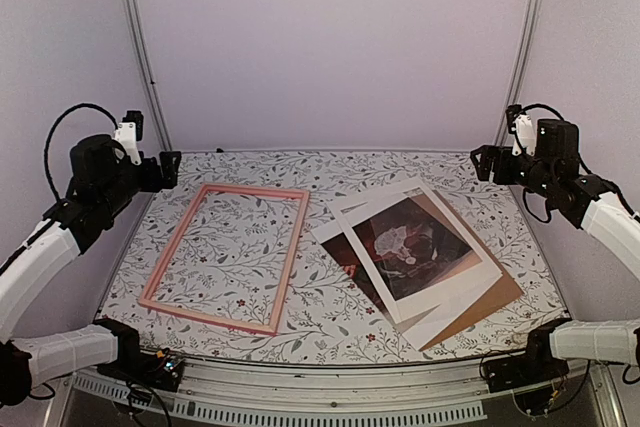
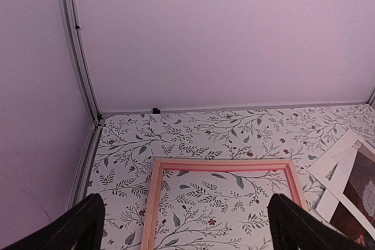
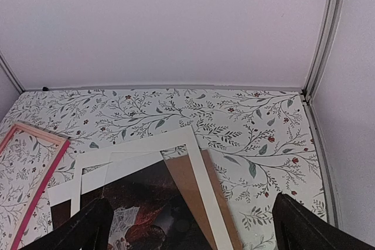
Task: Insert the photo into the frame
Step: Move the frame body to the center of the board.
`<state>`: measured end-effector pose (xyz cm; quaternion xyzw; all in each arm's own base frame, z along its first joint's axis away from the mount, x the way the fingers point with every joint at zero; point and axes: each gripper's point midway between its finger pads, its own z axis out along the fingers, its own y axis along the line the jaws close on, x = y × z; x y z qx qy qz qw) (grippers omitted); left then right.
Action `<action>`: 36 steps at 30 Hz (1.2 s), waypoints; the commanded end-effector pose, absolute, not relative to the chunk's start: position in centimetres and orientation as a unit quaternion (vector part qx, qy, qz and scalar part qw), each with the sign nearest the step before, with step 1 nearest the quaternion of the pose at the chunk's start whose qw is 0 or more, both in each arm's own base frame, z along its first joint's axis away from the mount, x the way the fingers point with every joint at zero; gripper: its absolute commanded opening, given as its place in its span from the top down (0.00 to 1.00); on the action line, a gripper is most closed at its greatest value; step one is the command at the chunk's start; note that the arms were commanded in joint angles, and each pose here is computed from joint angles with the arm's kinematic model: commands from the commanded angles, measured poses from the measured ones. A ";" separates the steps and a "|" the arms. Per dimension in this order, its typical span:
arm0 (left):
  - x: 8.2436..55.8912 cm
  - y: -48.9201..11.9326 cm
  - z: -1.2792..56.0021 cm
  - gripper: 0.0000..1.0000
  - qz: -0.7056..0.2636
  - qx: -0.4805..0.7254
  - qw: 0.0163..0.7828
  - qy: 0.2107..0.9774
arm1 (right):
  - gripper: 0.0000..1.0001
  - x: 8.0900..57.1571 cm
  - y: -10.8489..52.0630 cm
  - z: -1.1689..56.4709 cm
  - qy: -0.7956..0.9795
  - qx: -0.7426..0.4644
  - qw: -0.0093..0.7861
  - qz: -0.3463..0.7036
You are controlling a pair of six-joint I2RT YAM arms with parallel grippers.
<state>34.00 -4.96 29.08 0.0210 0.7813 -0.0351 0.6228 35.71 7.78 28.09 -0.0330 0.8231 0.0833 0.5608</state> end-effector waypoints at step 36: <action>37.3 -4.2 12.7 0.02 0.008 0.013 0.328 0.945 | 0.01 35.9 9.5 26.3 0.838 -0.042 0.530 0.127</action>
